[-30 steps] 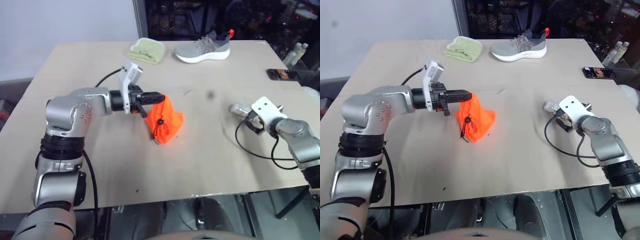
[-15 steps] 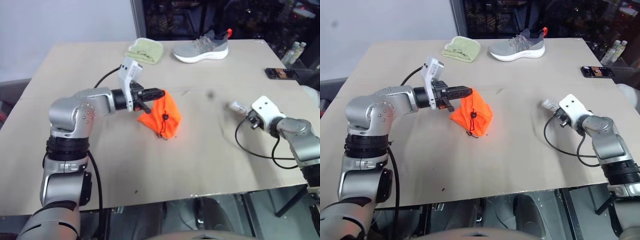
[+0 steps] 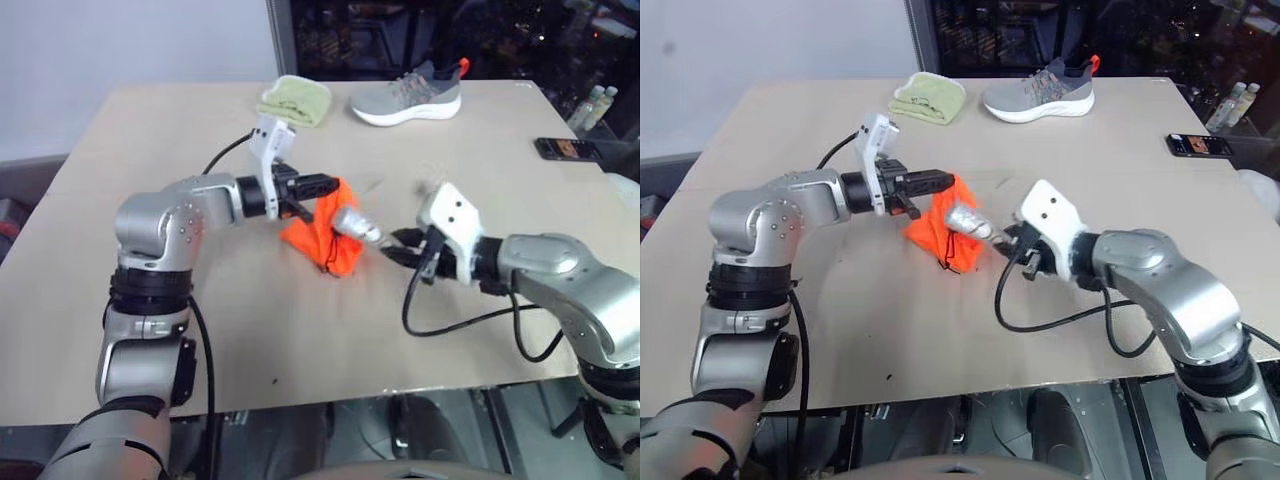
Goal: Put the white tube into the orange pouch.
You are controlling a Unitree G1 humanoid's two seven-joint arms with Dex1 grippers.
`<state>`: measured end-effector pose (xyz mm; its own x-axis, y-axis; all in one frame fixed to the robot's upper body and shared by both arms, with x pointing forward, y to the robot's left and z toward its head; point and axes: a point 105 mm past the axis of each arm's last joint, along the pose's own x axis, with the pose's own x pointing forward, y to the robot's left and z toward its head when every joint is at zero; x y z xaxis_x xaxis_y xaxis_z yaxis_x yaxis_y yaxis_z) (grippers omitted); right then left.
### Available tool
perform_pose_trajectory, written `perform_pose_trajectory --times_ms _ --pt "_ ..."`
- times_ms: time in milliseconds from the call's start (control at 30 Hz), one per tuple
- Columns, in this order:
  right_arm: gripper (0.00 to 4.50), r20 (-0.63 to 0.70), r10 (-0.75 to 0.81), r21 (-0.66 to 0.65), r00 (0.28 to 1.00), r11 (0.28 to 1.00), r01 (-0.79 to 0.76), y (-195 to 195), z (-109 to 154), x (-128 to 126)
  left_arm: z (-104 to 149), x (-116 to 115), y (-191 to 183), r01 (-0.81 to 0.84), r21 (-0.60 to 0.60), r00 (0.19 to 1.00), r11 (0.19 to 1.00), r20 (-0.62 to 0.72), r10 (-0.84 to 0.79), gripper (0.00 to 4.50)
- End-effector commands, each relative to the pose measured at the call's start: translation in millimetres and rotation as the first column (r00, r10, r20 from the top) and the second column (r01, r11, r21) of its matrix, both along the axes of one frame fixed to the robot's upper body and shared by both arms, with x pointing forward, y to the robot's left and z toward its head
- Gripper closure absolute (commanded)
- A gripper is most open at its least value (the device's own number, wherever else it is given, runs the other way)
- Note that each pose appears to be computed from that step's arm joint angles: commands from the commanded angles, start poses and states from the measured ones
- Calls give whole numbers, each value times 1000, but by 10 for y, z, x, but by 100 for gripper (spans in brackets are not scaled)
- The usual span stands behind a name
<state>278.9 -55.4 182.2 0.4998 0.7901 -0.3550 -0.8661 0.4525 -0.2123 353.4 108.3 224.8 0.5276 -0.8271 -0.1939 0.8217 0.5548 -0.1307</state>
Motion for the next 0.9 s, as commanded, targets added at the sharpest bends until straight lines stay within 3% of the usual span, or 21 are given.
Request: perform_pose_trajectory --times_ms 33,300,433,600,767,900 --pt "331 -19 -29 2 999 1000 29 9 -24 112 114 -233 -92 152 18 986 988 63 -153 450" --pt "331 -105 -182 -76 978 982 174 -168 -169 339 38 -521 -71 298 36 954 954 -5 -298 450" --pt "331 -113 -230 -83 967 972 221 -234 -158 390 7 -537 -82 306 20 952 952 -42 -305 450" --pt "331 -28 -120 -129 992 985 115 -21 -59 338 -91 -423 -162 269 44 962 962 -64 -266 450" --pt "331 125 -15 -292 992 955 51 106 -67 415 -111 -251 -237 202 48 977 978 -80 -198 450" --pt "331 175 93 -385 980 923 -19 133 -98 386 -114 -129 -245 148 60 987 987 -73 -143 450"
